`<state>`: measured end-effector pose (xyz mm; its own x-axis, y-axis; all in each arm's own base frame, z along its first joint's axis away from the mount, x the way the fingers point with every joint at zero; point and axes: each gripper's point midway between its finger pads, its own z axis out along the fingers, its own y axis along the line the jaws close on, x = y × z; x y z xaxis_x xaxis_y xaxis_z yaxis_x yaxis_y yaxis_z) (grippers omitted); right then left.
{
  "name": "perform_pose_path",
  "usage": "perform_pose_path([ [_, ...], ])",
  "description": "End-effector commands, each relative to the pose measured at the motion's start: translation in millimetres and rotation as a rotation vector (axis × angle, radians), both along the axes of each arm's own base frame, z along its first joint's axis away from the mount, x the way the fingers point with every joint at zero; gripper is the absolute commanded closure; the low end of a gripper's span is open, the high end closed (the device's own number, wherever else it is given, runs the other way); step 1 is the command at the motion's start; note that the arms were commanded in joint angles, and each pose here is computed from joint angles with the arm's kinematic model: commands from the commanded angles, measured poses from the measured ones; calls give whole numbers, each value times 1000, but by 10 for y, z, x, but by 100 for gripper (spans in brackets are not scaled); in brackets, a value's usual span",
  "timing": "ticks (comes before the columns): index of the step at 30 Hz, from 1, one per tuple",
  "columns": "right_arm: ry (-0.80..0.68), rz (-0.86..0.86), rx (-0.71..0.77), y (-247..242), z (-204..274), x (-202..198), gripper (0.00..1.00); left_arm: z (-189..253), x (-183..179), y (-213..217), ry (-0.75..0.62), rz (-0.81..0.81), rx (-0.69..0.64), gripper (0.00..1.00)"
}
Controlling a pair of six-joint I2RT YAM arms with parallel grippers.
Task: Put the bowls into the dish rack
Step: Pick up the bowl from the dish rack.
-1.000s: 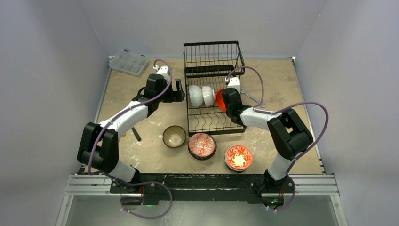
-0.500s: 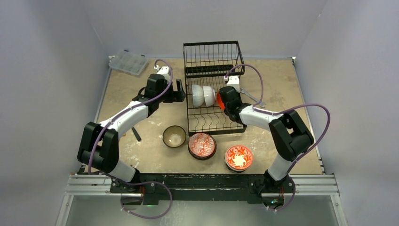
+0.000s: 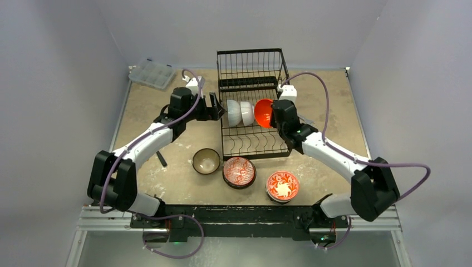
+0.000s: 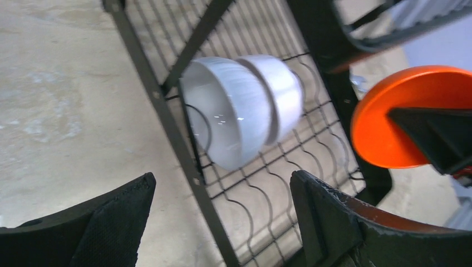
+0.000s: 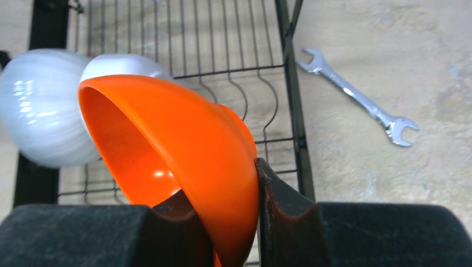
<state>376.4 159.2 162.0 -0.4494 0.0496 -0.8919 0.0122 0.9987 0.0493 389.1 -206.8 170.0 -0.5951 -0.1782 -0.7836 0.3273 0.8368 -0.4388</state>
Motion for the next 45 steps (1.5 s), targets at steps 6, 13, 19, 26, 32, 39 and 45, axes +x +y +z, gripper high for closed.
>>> perform_pose_path([
  [6,48,263,252,478,171,-427,100,588,-713,-774,-32,-302,-285,14],
  [13,85,451,355,796,213,-634,100,496,-1042,-1167,49,-387,-363,22],
  [19,111,501,425,905,266,-745,100,243,-942,-1180,100,-320,-310,30],
  [26,125,523,448,944,249,-793,100,33,-873,-1083,125,-212,-198,38],
  [32,145,546,470,992,261,-835,100,80,-880,-1059,111,-201,-207,67],
  [39,141,560,492,989,321,-905,91,28,-895,-1075,153,-190,-228,100],
  [45,162,552,526,956,373,-1004,42,36,-911,-1013,162,-169,-266,100],
])
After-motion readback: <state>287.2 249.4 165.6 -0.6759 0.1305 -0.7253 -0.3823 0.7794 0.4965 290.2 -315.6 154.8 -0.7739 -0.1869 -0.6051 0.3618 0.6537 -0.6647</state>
